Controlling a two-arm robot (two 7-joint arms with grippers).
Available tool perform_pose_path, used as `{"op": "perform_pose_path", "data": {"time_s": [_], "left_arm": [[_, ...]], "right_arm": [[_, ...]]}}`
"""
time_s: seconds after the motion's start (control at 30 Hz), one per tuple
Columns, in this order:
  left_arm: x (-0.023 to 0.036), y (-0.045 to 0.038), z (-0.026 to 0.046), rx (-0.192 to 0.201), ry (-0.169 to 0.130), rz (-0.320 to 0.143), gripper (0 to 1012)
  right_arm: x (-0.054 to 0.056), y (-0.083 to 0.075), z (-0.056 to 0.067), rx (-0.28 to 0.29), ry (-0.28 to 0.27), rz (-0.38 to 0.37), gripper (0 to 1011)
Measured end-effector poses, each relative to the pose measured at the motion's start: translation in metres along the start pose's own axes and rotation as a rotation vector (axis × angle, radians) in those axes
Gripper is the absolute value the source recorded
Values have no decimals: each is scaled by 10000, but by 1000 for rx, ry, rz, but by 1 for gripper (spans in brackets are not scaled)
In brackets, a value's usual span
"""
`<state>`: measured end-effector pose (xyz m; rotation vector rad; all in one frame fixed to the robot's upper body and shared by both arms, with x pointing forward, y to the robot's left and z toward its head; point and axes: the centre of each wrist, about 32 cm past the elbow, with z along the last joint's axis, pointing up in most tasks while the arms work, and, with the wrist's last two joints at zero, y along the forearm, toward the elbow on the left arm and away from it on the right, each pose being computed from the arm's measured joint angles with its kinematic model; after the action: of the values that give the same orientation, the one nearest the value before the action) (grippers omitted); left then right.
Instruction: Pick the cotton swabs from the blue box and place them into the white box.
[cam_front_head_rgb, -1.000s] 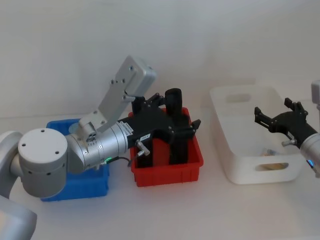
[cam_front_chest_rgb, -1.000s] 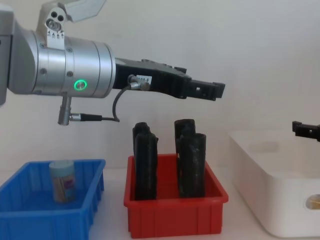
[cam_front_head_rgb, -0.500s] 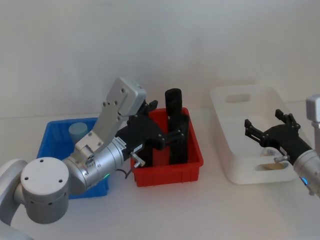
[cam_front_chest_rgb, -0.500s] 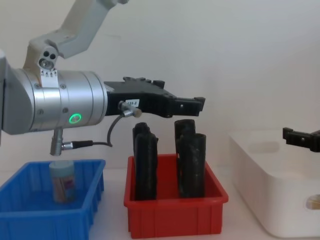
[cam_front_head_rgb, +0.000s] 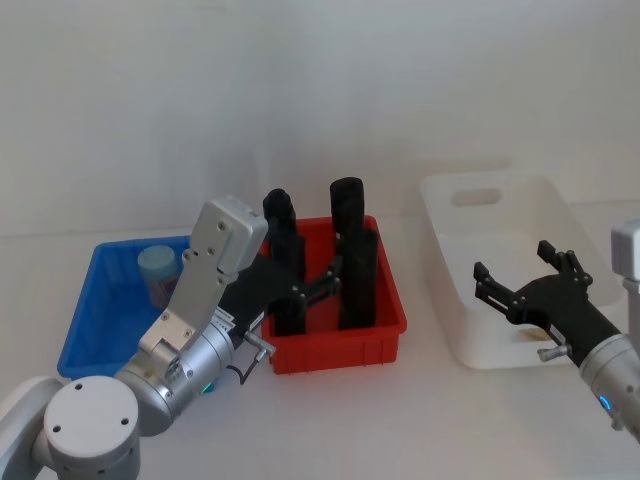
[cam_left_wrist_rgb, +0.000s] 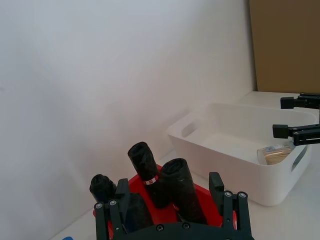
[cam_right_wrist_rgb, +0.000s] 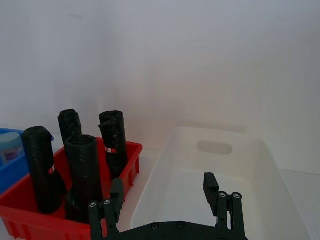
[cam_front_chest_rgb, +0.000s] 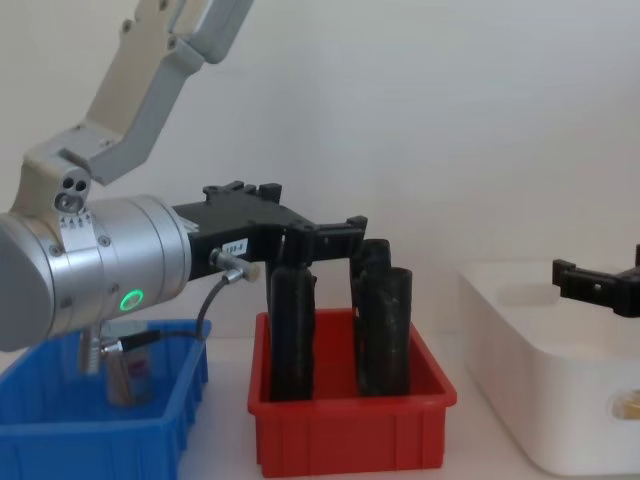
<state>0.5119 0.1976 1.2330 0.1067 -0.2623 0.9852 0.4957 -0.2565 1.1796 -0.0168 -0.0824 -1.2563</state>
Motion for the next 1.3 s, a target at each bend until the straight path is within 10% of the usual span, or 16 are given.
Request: {"op": "perform_pose_path", "data": {"time_s": [0.47,1.3], "left_arm": [[-159,160,-219,-19,15,127,1004],[-175,178,-241,-22,17,142,1004]], "right_arm": [[-271,-341,96,23,23,20,1002],[-334,-427,131,30,27,29,1002]]}}
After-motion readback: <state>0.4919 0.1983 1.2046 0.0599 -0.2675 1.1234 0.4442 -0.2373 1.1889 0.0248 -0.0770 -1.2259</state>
